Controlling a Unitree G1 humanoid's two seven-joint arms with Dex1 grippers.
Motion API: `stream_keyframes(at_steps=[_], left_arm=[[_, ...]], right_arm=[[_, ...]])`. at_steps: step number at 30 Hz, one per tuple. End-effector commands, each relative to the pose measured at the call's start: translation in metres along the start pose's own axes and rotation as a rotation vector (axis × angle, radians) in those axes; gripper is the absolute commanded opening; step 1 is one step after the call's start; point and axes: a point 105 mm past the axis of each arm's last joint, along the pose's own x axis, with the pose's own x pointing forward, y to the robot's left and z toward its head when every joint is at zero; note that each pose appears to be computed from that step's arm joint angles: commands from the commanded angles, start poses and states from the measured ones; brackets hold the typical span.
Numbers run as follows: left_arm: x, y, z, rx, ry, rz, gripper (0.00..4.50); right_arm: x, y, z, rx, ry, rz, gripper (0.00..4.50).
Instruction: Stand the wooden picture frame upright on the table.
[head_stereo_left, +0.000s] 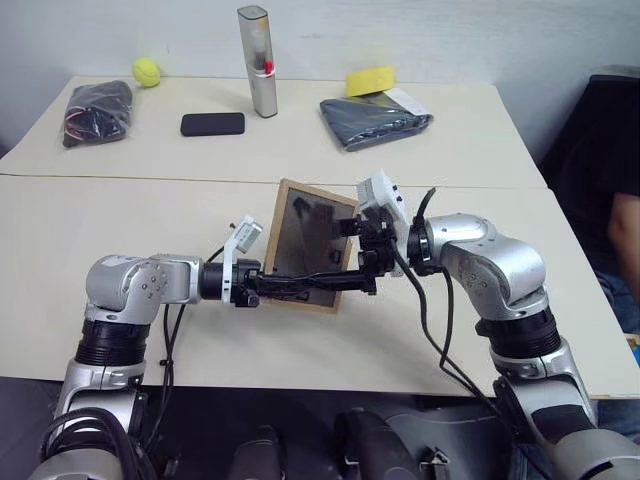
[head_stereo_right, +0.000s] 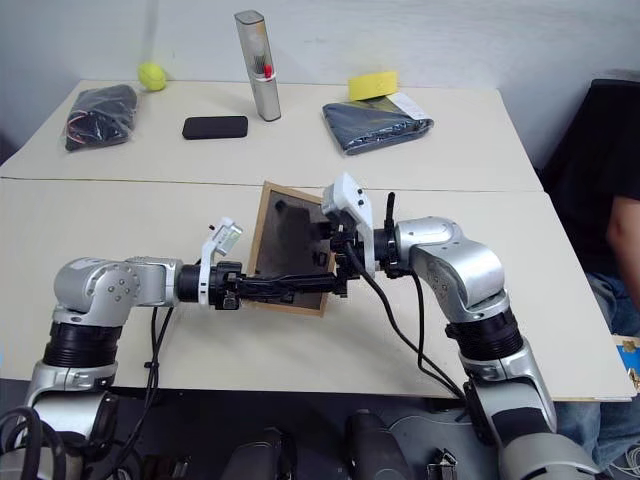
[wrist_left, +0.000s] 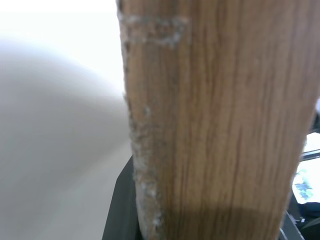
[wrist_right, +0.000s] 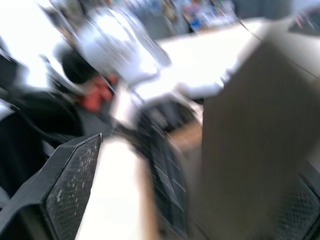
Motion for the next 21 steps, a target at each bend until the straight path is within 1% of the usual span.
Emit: stream_keyframes(at_steps=[1, 4, 8, 10, 11, 12, 13, 14, 15, 18, 21], left_arm=[[-0.010, 0.001, 0.013, 0.046, -0.032, 0.016, 0.84], [-0.017, -0.003, 0.020, 0.042, -0.059, -0.003, 0.84], [-0.027, -0.021, 0.035, 0.069, -0.143, -0.080, 0.84], [-0.032, -0.029, 0.039, 0.057, -0.149, -0.107, 0.84], [-0.034, -0.031, 0.039, 0.050, -0.149, -0.116, 0.84], [-0.036, -0.036, 0.039, 0.028, -0.138, -0.135, 0.84], [-0.037, -0.038, 0.039, 0.011, -0.131, -0.147, 0.84], [-0.038, -0.042, 0.037, -0.007, -0.113, -0.160, 0.84], [-0.038, -0.044, 0.036, -0.019, -0.099, -0.173, 0.84], [-0.036, -0.048, 0.035, -0.042, -0.082, -0.194, 0.84], [-0.030, -0.050, 0.035, -0.045, -0.070, -0.201, 0.84]], right_arm=[[-0.016, 0.004, 0.023, -0.058, -0.041, -0.037, 4.50], [-0.043, -0.023, 0.006, -0.202, 0.117, -0.258, 4.50], [-0.082, -0.041, -0.015, -0.487, 0.304, -0.404, 4.50], [-0.098, -0.051, -0.019, -0.736, 0.377, -0.485, 4.50], [-0.102, -0.053, -0.021, -0.822, 0.394, -0.499, 4.50], [-0.103, -0.054, -0.018, -1.061, 0.421, -0.519, 4.50], [-0.102, -0.052, -0.018, -1.221, 0.424, -0.501, 4.50], [-0.095, -0.047, -0.016, -1.387, 0.397, -0.473, 4.50], [-0.089, -0.044, -0.013, -1.502, 0.349, -0.459, 4.50], [-0.072, -0.041, 0.002, -1.674, 0.199, -0.473, 4.50], [-0.054, -0.037, 0.006, -1.795, 0.090, -0.434, 4.50]])
